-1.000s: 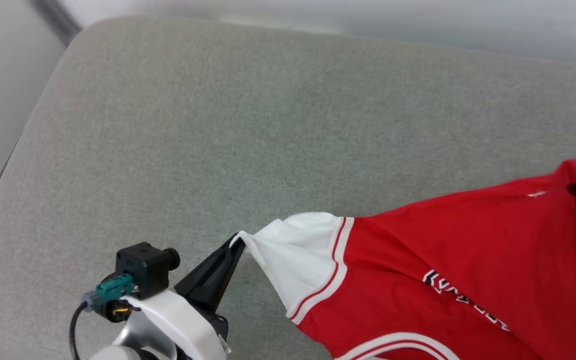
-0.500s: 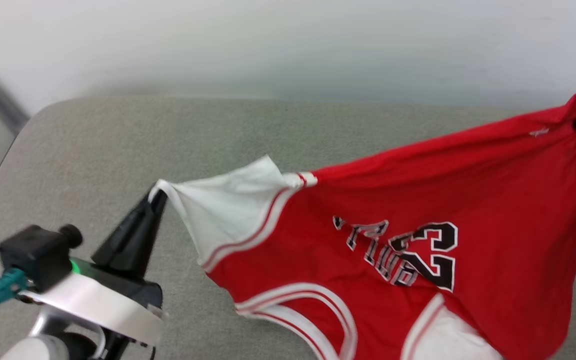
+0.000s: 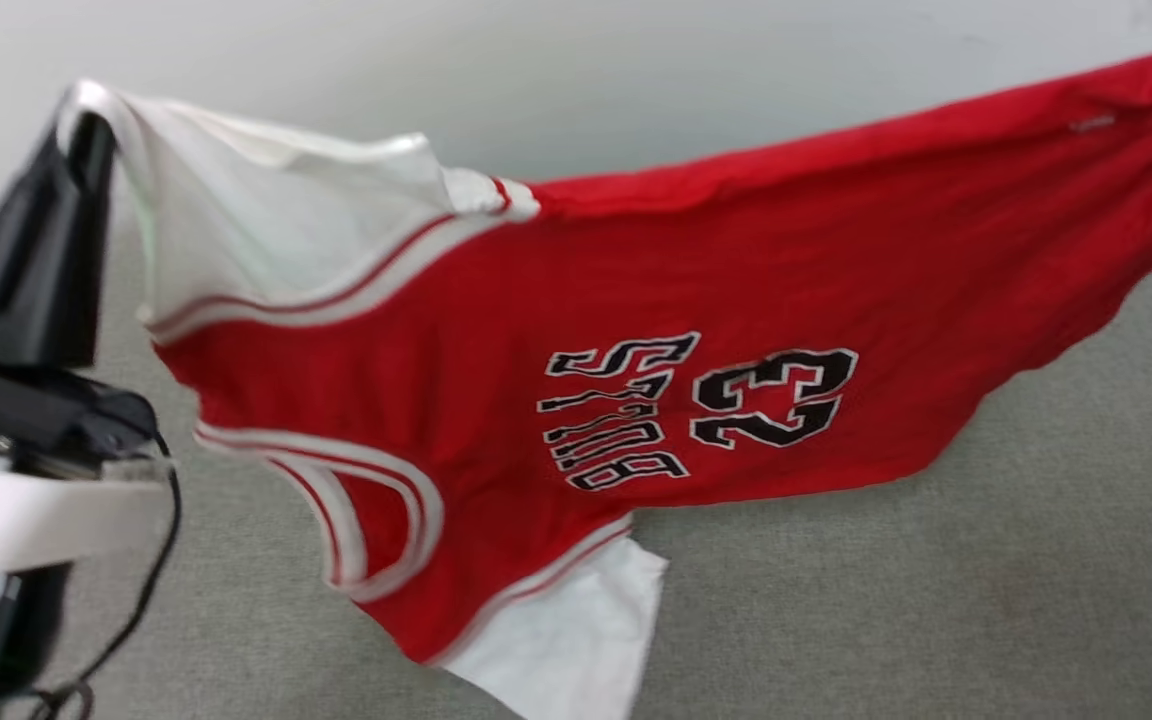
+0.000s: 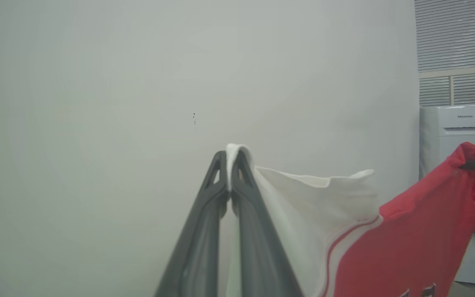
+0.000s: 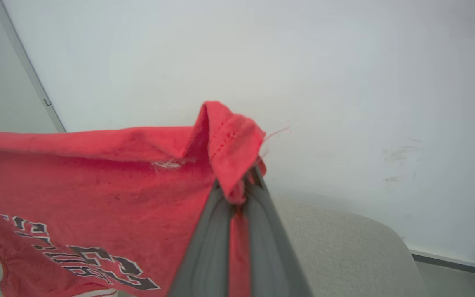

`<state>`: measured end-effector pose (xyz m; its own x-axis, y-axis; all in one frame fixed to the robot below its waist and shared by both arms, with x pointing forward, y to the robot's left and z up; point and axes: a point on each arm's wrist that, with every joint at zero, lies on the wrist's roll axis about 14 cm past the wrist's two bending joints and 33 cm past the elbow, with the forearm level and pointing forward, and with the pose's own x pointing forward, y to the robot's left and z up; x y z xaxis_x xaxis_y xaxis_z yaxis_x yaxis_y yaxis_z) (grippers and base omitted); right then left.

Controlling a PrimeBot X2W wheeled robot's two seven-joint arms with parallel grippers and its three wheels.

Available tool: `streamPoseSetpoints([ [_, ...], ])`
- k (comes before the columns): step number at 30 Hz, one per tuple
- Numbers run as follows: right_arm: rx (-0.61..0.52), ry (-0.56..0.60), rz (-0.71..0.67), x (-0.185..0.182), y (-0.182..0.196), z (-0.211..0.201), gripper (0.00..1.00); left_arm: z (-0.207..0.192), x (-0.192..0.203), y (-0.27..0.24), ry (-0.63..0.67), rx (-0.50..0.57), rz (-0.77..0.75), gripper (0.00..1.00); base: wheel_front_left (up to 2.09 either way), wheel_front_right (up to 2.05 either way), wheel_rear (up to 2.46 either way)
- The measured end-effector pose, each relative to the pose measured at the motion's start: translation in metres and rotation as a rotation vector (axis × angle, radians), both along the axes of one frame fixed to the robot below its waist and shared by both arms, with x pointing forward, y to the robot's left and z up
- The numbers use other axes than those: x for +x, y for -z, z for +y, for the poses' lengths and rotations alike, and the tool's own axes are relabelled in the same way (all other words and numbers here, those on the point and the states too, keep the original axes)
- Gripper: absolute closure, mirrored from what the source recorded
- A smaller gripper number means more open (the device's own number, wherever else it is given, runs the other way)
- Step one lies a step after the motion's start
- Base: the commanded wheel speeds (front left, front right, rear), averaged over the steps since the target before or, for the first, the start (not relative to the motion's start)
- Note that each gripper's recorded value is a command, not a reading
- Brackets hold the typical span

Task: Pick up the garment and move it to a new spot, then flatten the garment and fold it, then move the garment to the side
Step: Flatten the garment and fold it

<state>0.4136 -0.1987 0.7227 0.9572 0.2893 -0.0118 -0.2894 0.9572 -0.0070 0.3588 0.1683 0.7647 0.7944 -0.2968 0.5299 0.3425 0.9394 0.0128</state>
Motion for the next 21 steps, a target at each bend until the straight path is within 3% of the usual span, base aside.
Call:
streamPoseSetpoints([
  [7,0.06,0.016,-0.081,0.004,-0.021,-0.005,1.0,0.004,0.01,-0.058,-0.018,0.015,-0.142,1.0,0.0,0.0,0.0],
  [12,0.084,0.006,-0.105,0.018,-0.028,-0.006,1.0,0.0,0.025,-0.083,-0.021,0.086,-0.195,1.0,0.0,0.0,0.0],
  [21,0.092,0.026,-0.135,0.077,-0.028,-0.008,1.0,0.001,0.098,-0.088,-0.014,0.13,-0.159,1.0,0.0,0.0,0.0],
])
